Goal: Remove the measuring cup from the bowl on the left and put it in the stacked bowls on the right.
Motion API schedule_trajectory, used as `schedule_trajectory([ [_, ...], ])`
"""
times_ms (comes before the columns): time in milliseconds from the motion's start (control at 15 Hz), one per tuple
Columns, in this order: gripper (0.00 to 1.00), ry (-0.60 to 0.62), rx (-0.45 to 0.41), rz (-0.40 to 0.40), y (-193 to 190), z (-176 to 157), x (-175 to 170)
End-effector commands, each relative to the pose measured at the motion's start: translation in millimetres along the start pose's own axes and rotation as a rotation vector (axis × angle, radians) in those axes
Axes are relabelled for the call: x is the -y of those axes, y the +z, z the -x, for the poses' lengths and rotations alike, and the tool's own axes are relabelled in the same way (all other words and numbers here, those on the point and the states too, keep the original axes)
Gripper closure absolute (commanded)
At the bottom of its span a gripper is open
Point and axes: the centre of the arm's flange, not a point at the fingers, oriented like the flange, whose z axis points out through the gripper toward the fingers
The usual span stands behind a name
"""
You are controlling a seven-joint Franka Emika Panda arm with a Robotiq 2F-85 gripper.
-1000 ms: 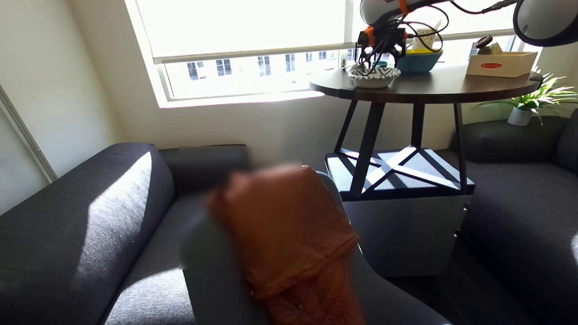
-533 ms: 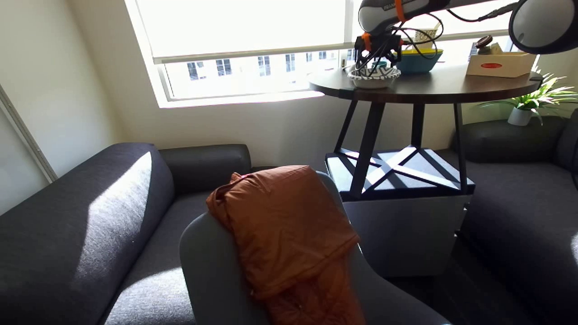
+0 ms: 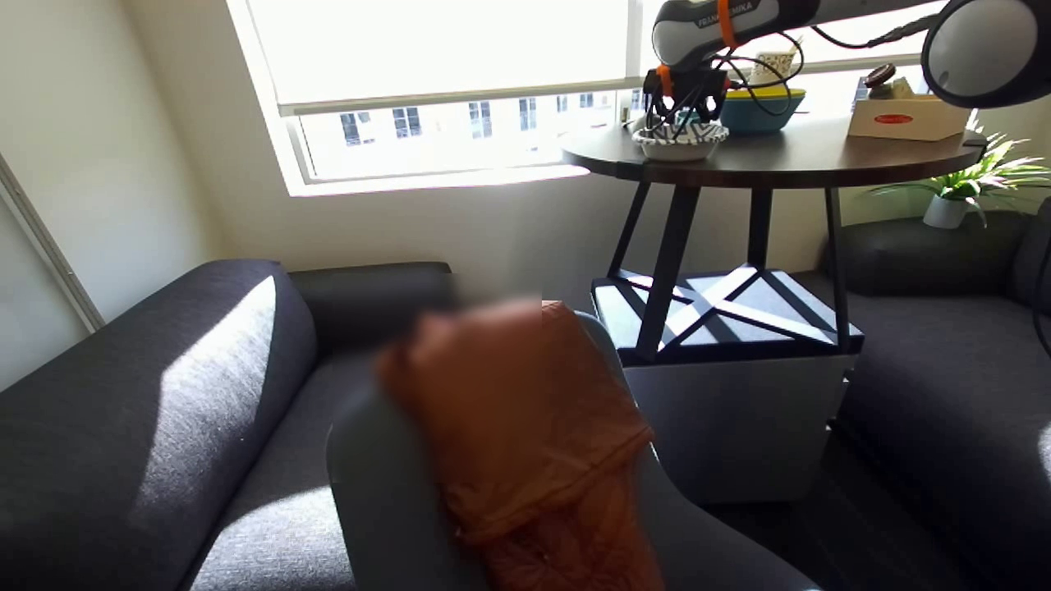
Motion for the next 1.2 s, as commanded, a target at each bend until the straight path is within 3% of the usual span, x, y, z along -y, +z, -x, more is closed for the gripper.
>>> schedule_trajectory([
  [0,0.74,0.034,0.025,-0.039,12,-27,36],
  [200,0.95,0.036,0.036,-0.041,11,-28,34],
  [533,0.94,0.028,0.052,-0.076,-19,-30,26],
  [933,0.94,0.023,0.128,-0.136,-101,-49,5],
  [1133,0.94,-0.045,0.217,-0.139,-140,-66,-17],
])
